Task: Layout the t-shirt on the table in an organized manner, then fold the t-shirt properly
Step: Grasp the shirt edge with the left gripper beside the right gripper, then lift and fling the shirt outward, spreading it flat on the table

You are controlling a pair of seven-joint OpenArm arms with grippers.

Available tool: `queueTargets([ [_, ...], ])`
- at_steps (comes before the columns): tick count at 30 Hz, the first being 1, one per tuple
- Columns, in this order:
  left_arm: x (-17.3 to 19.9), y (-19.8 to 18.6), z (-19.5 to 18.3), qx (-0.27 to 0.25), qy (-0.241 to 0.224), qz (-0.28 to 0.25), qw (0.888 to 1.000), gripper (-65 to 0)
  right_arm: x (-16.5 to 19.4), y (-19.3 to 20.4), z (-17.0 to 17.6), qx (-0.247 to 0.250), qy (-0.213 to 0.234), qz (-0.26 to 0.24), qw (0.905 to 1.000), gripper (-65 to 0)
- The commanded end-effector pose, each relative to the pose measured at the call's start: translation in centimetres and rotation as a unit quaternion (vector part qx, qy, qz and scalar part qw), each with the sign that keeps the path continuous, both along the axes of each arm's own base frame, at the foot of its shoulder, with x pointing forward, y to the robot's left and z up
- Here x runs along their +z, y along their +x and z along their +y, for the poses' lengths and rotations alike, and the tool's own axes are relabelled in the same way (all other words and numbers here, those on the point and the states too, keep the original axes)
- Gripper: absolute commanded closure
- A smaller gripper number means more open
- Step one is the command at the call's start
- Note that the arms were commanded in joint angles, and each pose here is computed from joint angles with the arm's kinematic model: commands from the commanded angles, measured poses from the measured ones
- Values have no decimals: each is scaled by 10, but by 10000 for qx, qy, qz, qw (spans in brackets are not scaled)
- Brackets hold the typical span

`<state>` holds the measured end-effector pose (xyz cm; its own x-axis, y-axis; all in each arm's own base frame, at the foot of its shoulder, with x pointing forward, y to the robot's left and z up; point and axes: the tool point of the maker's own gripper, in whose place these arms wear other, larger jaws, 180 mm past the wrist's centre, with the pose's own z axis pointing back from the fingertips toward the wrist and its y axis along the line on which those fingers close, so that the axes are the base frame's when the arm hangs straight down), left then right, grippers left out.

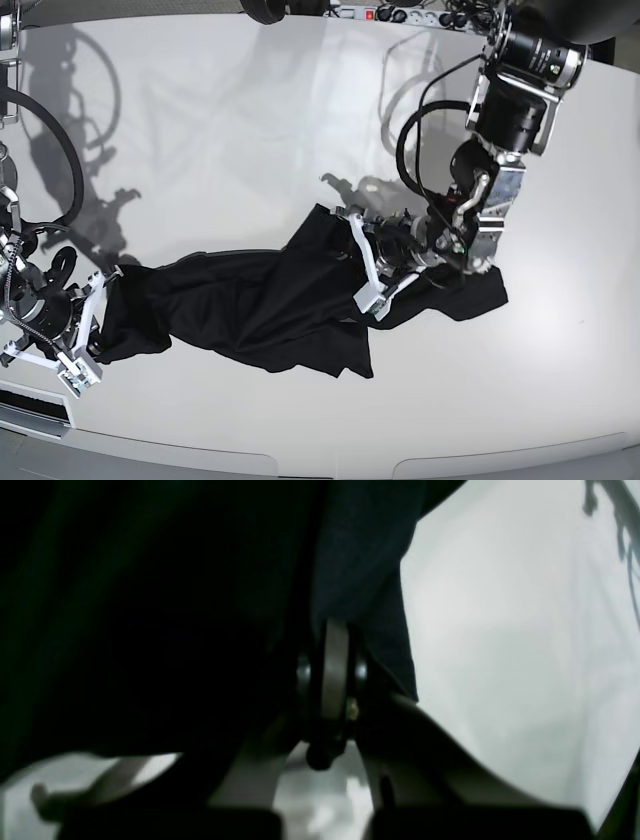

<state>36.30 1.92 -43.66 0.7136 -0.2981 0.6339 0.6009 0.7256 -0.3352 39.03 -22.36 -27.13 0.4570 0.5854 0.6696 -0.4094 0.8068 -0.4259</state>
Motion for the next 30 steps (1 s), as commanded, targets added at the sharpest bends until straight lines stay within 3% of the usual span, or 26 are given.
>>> queueTargets([
  [1,40,26,-11,-100,-307,-407,9987,0,20,9,-5,-10,-18,-304,9995,0],
  [5,103,35,-26,-774,-451,-721,9934,0,20,9,-5,-9,-24,-301,9995,0],
  [10,175,54,-19,-1110,-65,-1837,9767,0,23,11,-7,-30,-83,-346,9994,0],
  [17,230,106,38,-480,585,-2793,9572,0,44,22,-33,-590,-517,-859,9932,0],
  [23,307,145,88,169,1093,-3588,9268,0,85,42,-40,-827,-477,-1405,9855,0],
  [27,369,160,110,376,1228,-4076,9041,0,123,54,-47,-892,-513,-1841,9775,0],
  [30,418,171,121,571,1036,-4357,8923,0,157,61,-54,-915,-564,-2164,9704,0],
])
